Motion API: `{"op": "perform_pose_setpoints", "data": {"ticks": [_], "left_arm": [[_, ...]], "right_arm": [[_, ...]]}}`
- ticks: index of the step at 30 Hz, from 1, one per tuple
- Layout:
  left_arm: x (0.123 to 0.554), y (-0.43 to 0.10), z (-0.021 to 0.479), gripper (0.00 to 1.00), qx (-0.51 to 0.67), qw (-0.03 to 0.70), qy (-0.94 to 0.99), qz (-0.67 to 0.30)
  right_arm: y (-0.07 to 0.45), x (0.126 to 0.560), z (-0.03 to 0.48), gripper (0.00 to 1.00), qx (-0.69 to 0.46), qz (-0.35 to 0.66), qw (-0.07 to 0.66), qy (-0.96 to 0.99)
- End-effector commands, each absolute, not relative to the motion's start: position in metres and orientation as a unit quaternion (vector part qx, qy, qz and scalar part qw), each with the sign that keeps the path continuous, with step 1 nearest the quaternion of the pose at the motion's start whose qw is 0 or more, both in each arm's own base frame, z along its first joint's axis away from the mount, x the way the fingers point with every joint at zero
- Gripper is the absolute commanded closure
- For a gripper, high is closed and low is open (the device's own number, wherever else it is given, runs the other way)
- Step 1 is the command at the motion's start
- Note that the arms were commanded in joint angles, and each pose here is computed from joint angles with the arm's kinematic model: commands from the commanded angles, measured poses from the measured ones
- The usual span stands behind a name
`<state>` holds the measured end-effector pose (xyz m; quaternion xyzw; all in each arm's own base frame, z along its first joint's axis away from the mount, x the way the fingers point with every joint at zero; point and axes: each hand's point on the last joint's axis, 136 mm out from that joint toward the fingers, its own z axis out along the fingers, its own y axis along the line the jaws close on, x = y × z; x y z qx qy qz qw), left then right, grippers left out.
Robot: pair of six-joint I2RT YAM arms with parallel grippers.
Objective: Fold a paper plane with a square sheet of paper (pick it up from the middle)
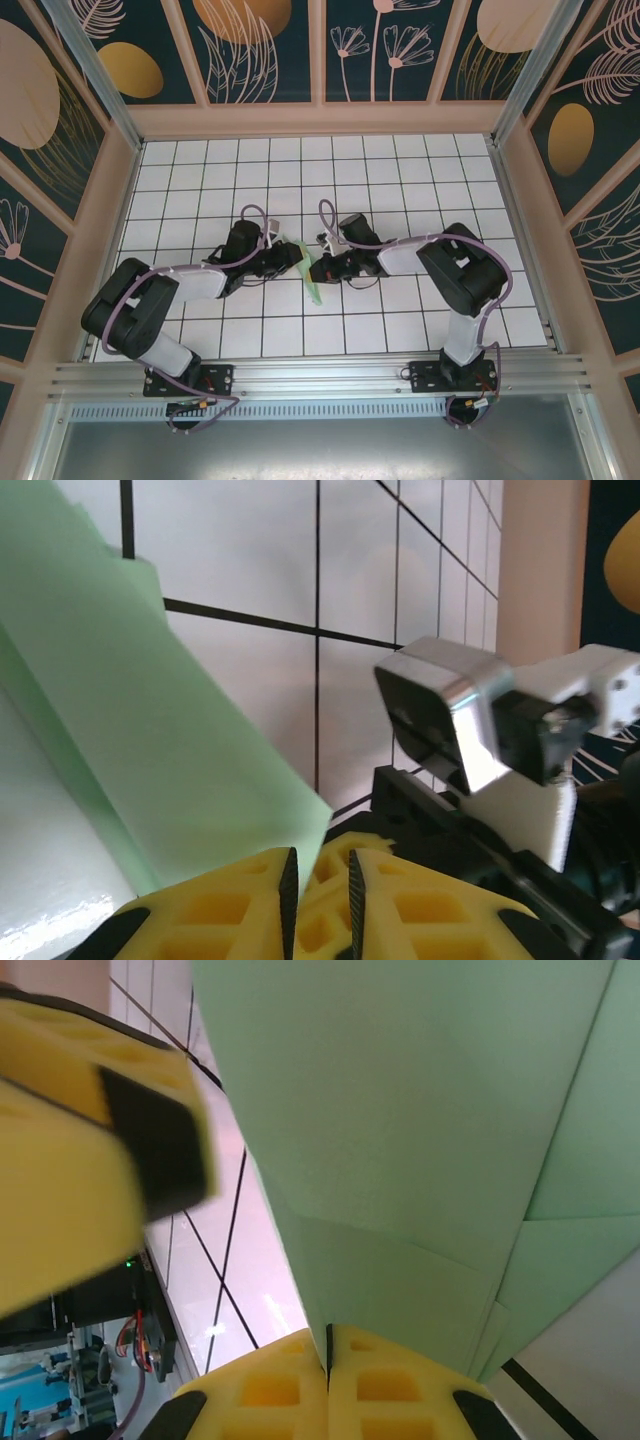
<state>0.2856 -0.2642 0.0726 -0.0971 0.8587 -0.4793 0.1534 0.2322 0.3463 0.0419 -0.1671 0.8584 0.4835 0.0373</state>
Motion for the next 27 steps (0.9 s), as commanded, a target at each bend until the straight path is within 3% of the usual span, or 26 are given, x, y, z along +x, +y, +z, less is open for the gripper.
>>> {"op": "perform_pose_setpoints", "data": {"ticks": [1,27], "left_arm": [[0.296,-0.273,0.080,0.77,-0.076,0.171,0.853,-0.487],[0.299,-0.277,0.076,0.77,-0.072,0.179,0.849,-0.492]], "right_arm": [[0.348,0.233,0.040,0.95,-0.176,0.492,0.025,0.852],[0.342,0.242,0.039,0.97,-0.162,0.537,-0.003,0.828]]}}
